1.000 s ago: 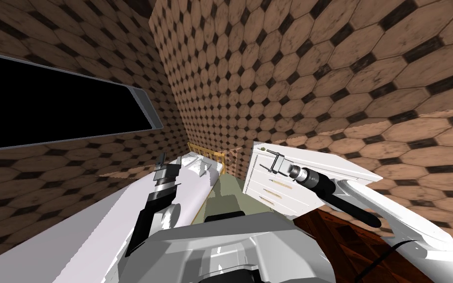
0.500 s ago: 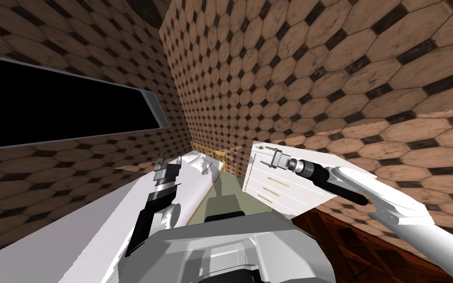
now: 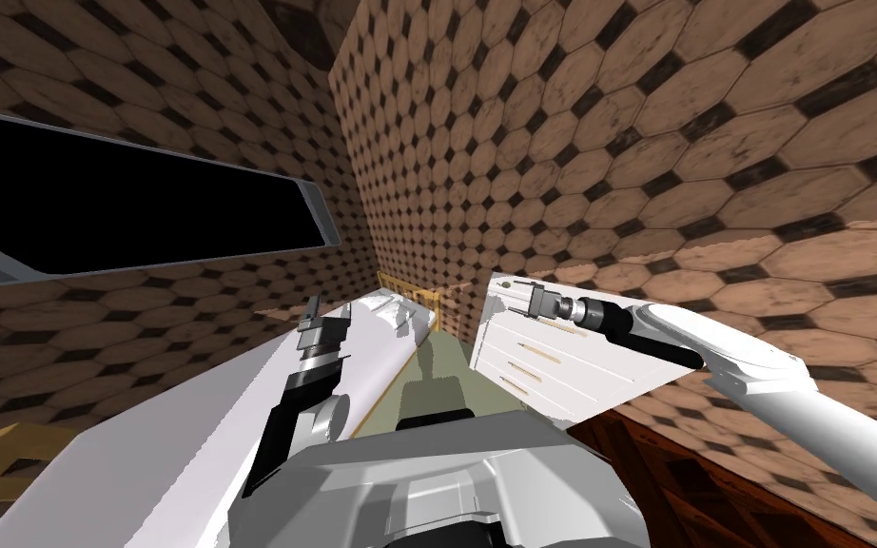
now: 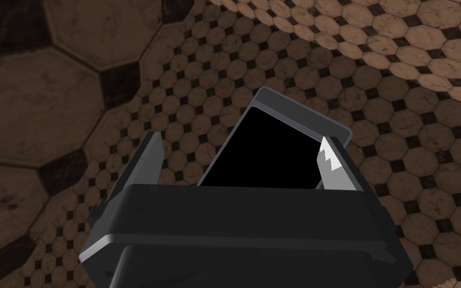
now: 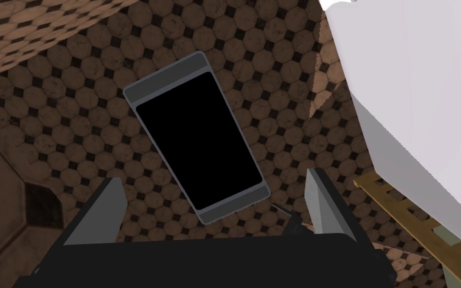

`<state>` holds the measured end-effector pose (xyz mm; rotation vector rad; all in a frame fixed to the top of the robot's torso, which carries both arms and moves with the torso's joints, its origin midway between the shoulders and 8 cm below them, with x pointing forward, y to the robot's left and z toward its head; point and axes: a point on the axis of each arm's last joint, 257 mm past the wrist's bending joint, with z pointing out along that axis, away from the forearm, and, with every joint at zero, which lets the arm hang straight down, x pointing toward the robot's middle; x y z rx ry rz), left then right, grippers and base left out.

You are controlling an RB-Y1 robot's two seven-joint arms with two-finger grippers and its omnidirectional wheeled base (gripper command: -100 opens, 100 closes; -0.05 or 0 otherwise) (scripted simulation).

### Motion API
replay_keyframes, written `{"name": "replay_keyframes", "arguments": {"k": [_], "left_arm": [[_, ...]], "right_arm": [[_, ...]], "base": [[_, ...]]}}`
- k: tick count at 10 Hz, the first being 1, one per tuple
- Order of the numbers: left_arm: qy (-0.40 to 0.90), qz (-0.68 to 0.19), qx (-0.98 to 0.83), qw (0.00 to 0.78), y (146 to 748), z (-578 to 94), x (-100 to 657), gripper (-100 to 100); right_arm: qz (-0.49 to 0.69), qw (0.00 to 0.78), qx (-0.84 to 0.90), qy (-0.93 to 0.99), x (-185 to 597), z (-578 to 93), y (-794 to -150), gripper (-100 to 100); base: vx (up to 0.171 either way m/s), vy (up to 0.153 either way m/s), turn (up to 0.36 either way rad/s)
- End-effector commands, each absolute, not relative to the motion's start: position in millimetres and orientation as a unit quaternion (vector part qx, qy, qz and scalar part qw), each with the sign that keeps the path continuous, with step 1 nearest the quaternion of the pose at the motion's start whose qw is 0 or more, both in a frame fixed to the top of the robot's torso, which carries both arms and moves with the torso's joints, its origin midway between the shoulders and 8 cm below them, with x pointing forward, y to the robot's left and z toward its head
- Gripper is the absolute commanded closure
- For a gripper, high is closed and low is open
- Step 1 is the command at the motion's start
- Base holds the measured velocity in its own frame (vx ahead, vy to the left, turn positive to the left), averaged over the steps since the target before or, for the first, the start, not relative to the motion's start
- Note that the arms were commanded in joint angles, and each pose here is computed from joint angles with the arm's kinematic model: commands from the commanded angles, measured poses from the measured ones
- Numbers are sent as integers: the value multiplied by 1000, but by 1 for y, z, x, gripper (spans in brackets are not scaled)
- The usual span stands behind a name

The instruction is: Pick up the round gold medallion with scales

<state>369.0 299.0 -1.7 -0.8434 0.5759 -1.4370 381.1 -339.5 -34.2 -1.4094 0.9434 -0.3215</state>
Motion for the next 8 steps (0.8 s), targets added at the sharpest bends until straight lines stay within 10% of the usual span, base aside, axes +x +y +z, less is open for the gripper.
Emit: {"name": "replay_keyframes", "arguments": {"k": [1,8], "left_arm": [[252,-629,-369,636,299,-2,369,0],[252,-629,-369,636,299,-2,369,0]], "right_arm": [[-161,627,-647,403,388,-33,-351,-100],[-208,549,-709,391,407,-37,-401,-100]], "base": [[-88,-41,156],[-50,-36,129]]}}
